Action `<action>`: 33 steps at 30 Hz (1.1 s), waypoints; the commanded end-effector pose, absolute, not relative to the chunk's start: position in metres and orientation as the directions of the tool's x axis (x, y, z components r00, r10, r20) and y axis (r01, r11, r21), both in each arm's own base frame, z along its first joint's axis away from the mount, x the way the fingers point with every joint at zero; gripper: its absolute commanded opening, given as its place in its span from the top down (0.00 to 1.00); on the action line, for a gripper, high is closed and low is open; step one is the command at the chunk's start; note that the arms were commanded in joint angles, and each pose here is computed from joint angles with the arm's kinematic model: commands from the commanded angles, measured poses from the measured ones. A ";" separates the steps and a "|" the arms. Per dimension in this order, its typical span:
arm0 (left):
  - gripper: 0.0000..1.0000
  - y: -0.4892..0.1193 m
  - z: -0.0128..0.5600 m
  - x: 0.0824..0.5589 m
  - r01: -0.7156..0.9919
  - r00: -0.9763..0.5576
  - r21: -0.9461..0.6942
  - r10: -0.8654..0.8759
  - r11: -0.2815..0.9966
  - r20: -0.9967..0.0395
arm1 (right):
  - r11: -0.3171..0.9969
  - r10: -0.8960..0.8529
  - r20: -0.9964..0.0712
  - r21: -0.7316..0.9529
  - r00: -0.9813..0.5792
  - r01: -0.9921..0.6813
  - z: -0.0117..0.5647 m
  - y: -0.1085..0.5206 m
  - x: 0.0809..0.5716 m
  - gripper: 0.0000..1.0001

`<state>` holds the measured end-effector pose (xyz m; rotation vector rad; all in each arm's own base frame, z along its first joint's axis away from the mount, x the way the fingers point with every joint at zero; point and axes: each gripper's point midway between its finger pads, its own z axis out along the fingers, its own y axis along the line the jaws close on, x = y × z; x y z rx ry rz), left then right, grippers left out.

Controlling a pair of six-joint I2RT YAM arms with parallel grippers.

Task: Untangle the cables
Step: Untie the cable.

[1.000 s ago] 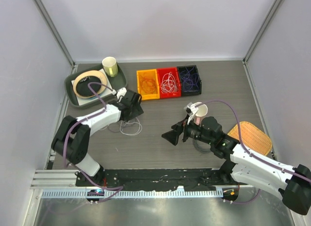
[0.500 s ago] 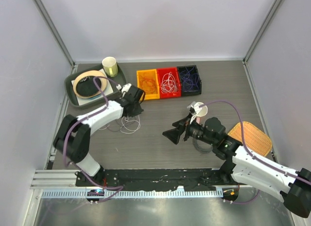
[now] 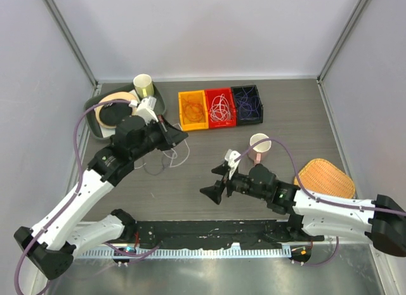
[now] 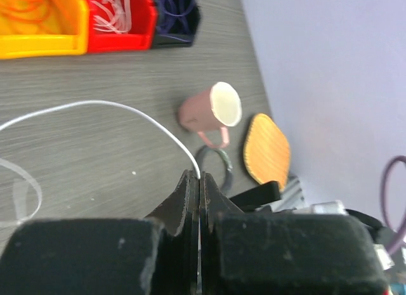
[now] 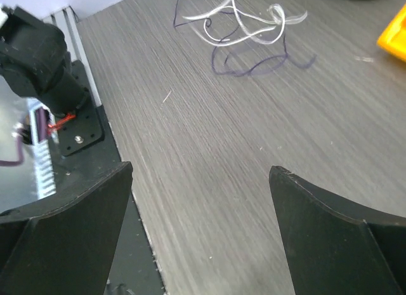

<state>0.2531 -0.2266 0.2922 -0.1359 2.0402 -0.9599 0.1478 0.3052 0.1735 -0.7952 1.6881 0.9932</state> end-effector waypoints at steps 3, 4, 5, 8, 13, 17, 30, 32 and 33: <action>1.00 -0.248 0.354 0.212 0.438 -0.665 -0.742 -0.372 0.508 -0.648 | 0.491 -0.080 -0.992 -0.124 0.097 -0.862 0.202 0.330 0.161 0.05; 1.00 -0.251 0.357 0.208 0.451 -0.674 -0.749 -0.364 0.485 -0.642 | 0.489 -0.081 -0.990 -0.143 0.118 -0.861 0.200 0.332 0.161 0.05; 1.00 -0.252 0.366 0.206 0.460 -0.672 -0.762 -0.383 0.455 -0.634 | 0.489 -0.009 -0.987 -0.146 0.162 -0.860 0.217 0.337 0.162 0.05; 1.00 -0.255 0.378 0.200 0.475 -0.679 -0.778 -0.391 0.411 -0.621 | 0.476 0.068 -0.966 -0.187 0.248 -0.859 0.227 0.344 0.160 0.05; 1.00 -0.258 0.385 0.192 0.472 -0.707 -0.801 -0.385 0.368 -0.593 | 0.475 0.112 -0.957 -0.184 0.267 -0.861 0.220 0.365 0.166 0.04; 1.00 -0.261 0.391 0.185 0.478 -0.724 -0.812 -0.372 0.335 -0.580 | 0.559 0.139 -0.941 -0.183 0.309 -0.809 0.223 0.374 0.186 0.02; 1.00 -0.249 0.400 0.171 0.486 -0.710 -0.810 -0.391 0.329 -0.585 | 0.591 0.220 -0.940 -0.083 0.260 -0.802 0.215 0.403 0.226 0.06; 1.00 -0.247 0.402 0.170 0.492 -0.704 -0.807 -0.397 0.326 -0.589 | 0.571 0.250 -0.934 -0.069 0.254 -0.818 0.222 0.408 0.228 0.08; 1.00 -0.247 0.401 0.171 0.488 -0.704 -0.808 -0.398 0.330 -0.588 | 0.559 0.261 -0.934 -0.060 0.244 -0.827 0.223 0.410 0.228 0.12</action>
